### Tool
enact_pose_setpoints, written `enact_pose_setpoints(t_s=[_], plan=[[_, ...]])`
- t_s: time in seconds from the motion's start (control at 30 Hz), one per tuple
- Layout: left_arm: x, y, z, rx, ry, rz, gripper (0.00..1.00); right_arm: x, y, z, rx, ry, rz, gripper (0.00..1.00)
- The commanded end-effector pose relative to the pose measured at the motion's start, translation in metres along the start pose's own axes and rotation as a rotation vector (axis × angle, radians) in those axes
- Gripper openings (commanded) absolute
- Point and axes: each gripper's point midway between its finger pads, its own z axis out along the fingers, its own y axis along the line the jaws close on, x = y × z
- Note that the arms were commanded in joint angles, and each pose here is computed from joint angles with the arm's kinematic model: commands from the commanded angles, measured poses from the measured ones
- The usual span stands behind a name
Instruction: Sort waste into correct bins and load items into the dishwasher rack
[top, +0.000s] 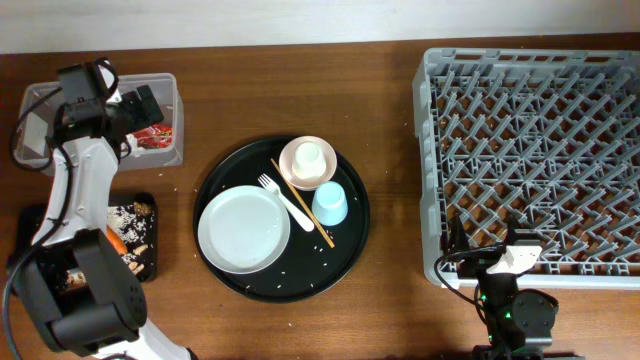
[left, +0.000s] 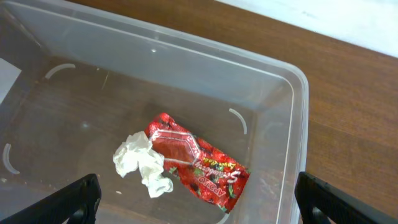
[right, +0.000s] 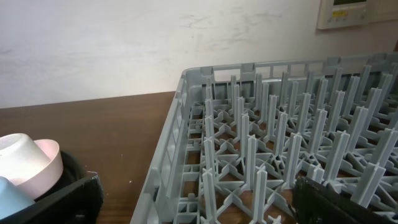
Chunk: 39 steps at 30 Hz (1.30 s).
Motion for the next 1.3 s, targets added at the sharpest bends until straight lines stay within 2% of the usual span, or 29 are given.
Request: enact_pose_setpoints(t_s=[0.0, 0.13, 0.27, 0.37, 0.43, 0.67, 0.77, 0.87, 1.03, 1.13, 1.27], plan=[[-0.024, -0.010, -0.028, 0.068, -0.062, 0.016, 0.99, 0.002, -0.002, 0.000, 0.009, 0.002, 0.001, 0.99], [-0.040, -0.029, -0.085, 0.178, -0.108, -0.034, 0.99, 0.002, -0.002, 0.000, 0.009, 0.002, 0.001, 0.99], [0.006, -0.031, -0.130, 0.194, 0.087, -0.225, 0.99, 0.002, -0.002, 0.000, 0.009, 0.002, 0.001, 0.99], [0.053, -0.027, -0.156, 0.155, 0.264, -0.252, 0.99, 0.002, -0.002, 0.000, 0.009, 0.002, 0.001, 0.99], [0.066, -0.025, -0.171, 0.144, 0.308, -0.257, 0.99, 0.002, -0.002, 0.000, 0.009, 0.002, 0.001, 0.99], [0.080, 0.013, -0.196, -0.102, 0.299, -0.404, 0.99, 0.002, -0.002, 0.000, 0.009, 0.002, 0.001, 0.99], [0.094, 0.036, -0.203, -0.185, 0.345, -0.574, 0.99, 0.002, -0.002, 0.000, 0.009, 0.002, 0.001, 0.99], [0.104, 0.055, -0.209, -0.233, 0.375, -0.658, 0.99, 0.002, -0.002, 0.000, 0.009, 0.002, 0.001, 0.99], [0.109, 0.057, -0.226, -0.210, 0.373, -0.584, 0.99, 0.002, -0.002, 0.000, 0.009, 0.002, 0.001, 0.99], [0.103, 0.044, -0.240, -0.103, 0.297, -0.518, 0.99, 0.002, -0.002, 0.000, 0.009, 0.002, 0.001, 0.99], [0.095, 0.043, -0.256, -0.086, 0.199, -0.516, 0.99, 0.002, -0.002, 0.000, 0.010, 0.001, 0.000, 0.99]])
